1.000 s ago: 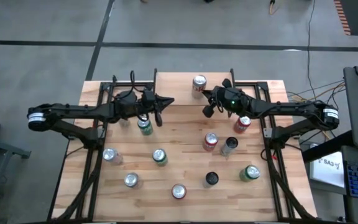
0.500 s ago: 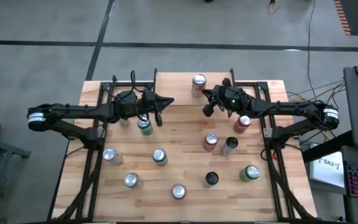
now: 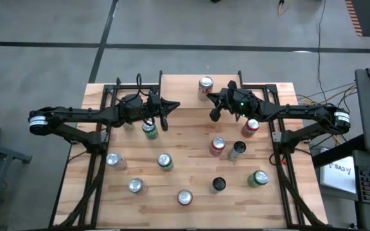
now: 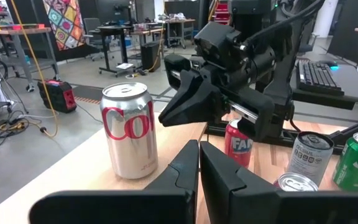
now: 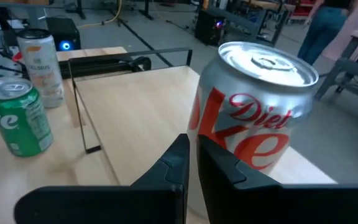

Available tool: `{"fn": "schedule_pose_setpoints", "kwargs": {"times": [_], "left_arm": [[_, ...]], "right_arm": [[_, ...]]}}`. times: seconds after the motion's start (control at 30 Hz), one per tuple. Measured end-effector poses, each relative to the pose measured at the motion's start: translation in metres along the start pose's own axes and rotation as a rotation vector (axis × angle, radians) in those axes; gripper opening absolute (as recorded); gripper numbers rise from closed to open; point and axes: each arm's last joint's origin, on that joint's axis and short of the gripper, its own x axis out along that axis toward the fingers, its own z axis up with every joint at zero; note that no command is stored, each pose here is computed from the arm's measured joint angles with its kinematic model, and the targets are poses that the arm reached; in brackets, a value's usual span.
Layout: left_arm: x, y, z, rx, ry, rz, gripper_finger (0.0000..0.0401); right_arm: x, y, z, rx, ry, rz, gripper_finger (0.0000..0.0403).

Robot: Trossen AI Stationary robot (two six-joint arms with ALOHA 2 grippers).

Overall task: Place canned beverage on shelf
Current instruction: Put the top white red soda can on the shelf

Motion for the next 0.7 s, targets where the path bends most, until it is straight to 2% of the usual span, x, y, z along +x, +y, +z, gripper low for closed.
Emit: {"fn": "schedule_pose_setpoints", "kwargs": {"times": [0.7], "left_arm": [[0.0036, -0.0005, -0.0010, 0.000, 0.001, 0.000, 0.0000]], "right_arm": [[-0.0003, -0.0006, 0.0061, -0.046, -0.062, -0.008, 0.0022]]}}
